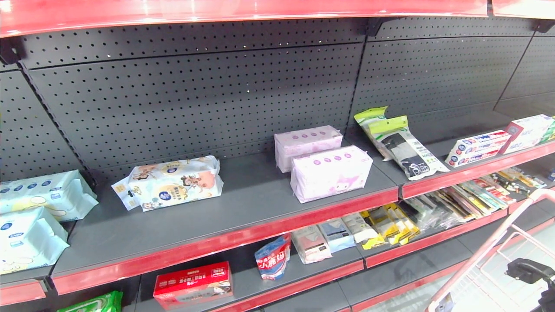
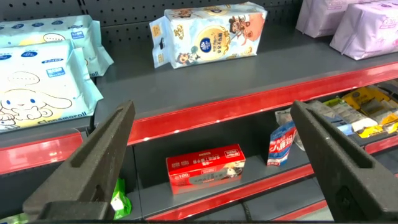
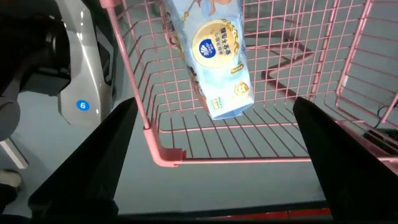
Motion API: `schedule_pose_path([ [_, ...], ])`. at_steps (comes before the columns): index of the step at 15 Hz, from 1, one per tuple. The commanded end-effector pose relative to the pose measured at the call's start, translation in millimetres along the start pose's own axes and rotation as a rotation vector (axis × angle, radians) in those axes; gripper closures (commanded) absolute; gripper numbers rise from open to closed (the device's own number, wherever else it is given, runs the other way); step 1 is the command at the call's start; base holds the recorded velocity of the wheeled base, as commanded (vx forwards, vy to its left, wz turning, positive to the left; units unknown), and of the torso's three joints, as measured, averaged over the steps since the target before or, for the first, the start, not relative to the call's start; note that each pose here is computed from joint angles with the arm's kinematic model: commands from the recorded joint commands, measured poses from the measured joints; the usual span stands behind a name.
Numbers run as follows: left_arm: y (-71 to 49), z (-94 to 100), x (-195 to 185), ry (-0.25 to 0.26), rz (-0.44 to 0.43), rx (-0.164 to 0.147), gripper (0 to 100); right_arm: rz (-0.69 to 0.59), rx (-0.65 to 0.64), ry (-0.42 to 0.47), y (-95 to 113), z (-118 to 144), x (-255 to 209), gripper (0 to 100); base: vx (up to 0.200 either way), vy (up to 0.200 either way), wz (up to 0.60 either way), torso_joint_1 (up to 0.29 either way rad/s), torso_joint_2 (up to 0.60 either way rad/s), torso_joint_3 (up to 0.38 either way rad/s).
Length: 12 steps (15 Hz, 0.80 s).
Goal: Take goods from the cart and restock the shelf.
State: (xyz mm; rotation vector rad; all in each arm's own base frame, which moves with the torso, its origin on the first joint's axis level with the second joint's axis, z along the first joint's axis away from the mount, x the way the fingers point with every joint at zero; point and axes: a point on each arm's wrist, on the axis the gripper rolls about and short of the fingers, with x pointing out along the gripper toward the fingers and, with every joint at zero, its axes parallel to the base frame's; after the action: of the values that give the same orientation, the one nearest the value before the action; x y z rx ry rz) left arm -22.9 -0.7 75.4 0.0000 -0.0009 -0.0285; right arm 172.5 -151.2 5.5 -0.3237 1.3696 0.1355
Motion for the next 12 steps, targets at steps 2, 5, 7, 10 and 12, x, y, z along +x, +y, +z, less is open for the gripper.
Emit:
schedule_pose_path([
  [2, 0.0, 0.1, 0.1, 0.001, 0.001, 0.000, 0, -0.010, -0.029, -0.002, -2.2, -3.0, -1.7, 0, 0.000, 0.000, 0.00, -0.085, 0.19, 0.102],
  [5, 0.0, 0.1, 0.1, 0.001, 0.001, 0.000, 0, -0.015, -0.072, -0.004, -3.1, -2.9, -1.5, 0, 0.000, 0.000, 0.00, -0.085, 0.20, 0.105],
  [7, 0.0, 0.1, 0.1, 0.001, 0.001, 0.000, 0, -0.014, -0.101, -0.004, -2.6, -2.7, -1.7, 0, 0.000, 0.000, 0.00, -0.107, 0.23, 0.117],
  [10, 0.0, 0.1, 0.1, 0.001, 0.001, 0.000, 0, -0.016, -0.126, -0.004, -2.4, -3.2, -2.3, 0, 0.000, 0.000, 0.00, -0.121, 0.27, 0.154],
  [12, 0.0, 0.1, 0.1, 0.001, 0.001, 0.000, 0, -0.024, -0.136, -0.008, -2.4, -3.0, -4.7, 0, 0.000, 0.000, 0.00, -0.141, 0.32, 0.163],
])
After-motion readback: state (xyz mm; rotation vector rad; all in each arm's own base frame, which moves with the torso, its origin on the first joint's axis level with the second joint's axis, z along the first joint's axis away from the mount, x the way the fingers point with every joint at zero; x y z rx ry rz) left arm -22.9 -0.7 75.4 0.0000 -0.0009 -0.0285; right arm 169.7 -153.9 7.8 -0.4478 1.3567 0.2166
